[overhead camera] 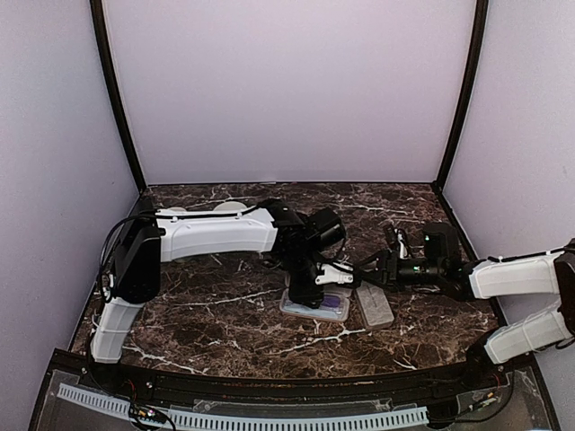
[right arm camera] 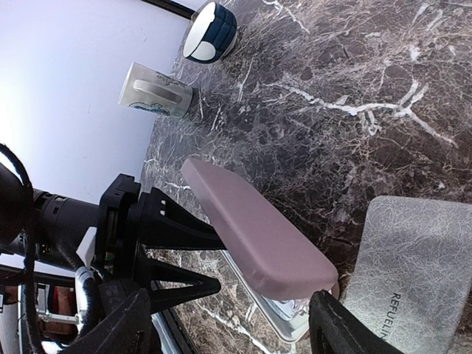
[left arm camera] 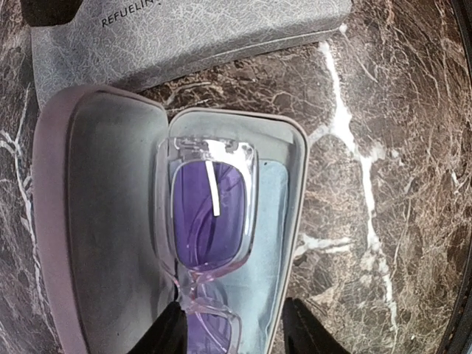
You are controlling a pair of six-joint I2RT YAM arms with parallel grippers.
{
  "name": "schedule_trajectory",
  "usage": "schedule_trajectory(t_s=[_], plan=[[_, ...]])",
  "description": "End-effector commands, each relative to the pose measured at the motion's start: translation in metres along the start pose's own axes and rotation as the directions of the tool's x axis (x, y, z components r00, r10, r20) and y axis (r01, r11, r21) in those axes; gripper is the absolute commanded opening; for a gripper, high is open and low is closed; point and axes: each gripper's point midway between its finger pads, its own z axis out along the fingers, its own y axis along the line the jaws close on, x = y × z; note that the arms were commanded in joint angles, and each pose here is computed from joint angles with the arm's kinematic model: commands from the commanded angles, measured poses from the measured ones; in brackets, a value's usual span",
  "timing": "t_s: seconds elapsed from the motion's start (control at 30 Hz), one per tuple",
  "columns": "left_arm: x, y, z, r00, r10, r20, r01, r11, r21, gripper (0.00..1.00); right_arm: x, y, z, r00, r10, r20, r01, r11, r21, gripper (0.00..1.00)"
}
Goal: Organize the sunglasses
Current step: Adjust the sunglasses in the sunglasses case.
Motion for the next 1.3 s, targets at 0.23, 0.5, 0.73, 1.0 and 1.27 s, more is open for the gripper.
schedule_trajectory(t_s=[0.23,0.5,0.73,1.0,1.27], plan=[[-0.015,-0.005,-0.056,0.977,-0.050,0.209,0.067,0.995,-0.075,0.47,0.009,0.009,-0.002,0.990,-0.139,0.006,0.138,0.988,0.070,0.74],[0.011,0.001,-0.085,0.904,-0.165,0.394,0.269,0.936,-0.226,0.78,0.027,0.027,-0.004,0.940,-0.341,-0.018,0.340,0.933,0.120,0.77],[0.063,0.018,-0.106,0.745,-0.411,0.526,0.566,0.806,-0.171,0.97,0.031,0.040,0.007,0.852,-0.512,-0.110,0.524,0.830,0.193,0.89],[0.104,0.031,-0.131,0.571,-0.582,0.579,0.747,0.661,-0.071,0.99,0.042,0.049,0.039,0.675,-0.662,-0.325,0.735,0.640,0.223,1.00],[0.116,0.035,-0.147,0.516,-0.613,0.599,0.787,0.614,-0.050,0.99,0.064,0.045,0.077,0.470,-0.705,-0.531,0.880,0.424,0.215,1.00]])
